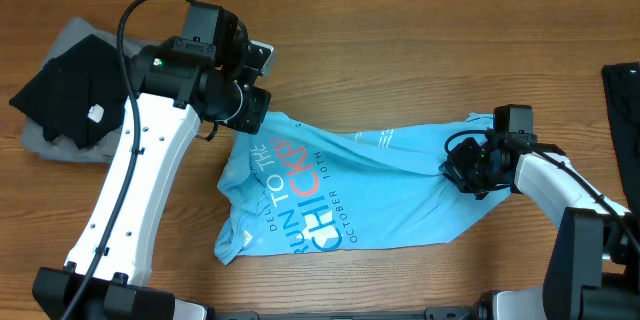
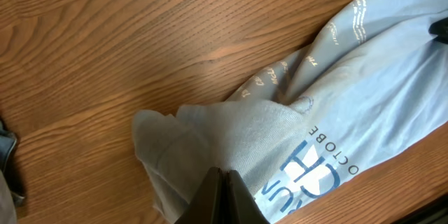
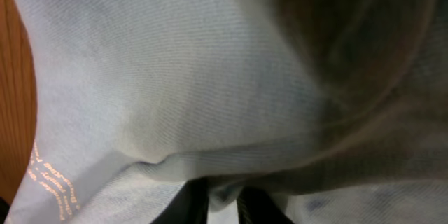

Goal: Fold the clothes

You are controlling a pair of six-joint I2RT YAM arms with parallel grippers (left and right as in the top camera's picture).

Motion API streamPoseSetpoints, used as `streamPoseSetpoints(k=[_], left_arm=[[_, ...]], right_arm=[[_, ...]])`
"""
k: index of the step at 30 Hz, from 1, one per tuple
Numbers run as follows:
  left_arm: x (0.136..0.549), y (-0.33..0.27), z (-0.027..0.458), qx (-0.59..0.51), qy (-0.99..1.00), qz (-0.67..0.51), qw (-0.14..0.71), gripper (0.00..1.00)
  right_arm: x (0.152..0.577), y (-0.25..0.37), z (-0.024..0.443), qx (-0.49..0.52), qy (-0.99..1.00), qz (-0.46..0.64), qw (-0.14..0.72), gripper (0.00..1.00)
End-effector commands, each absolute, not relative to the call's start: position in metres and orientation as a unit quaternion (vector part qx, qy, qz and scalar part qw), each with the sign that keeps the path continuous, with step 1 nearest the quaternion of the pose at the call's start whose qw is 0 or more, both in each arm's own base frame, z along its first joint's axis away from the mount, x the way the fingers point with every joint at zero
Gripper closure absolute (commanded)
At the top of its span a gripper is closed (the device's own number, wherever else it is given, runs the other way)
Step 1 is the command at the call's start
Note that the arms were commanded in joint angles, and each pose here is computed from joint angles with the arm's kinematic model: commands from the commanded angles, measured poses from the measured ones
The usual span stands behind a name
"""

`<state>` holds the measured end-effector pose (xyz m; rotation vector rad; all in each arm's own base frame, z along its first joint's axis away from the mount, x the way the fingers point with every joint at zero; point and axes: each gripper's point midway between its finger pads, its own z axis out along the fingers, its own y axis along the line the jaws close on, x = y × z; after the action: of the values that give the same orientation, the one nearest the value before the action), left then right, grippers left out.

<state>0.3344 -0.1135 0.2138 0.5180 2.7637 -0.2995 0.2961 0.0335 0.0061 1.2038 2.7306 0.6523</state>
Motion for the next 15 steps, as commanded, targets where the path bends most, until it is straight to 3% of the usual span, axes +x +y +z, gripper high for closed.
streamPoseSetpoints(k=[1,5,15], left_arm=[[0.332,-0.115,0.227,0.186,0.961,-0.109,0.174,0.96],[0.333,-0.112,0.226,0.184,0.962,-0.1,0.175,0.96],[0.337,-0.107,0.251,0.182,0.959,-0.084,0.202,0.96]], right_arm=[[0.3,0.028,0.007,0.4,0.892,0.205,0.05,0.9],[0.306,0.027,0.015,0.386,0.896,0.208,0.066,0.96],[0.319,0.017,0.087,0.296,0.927,0.184,0.14,0.95]])
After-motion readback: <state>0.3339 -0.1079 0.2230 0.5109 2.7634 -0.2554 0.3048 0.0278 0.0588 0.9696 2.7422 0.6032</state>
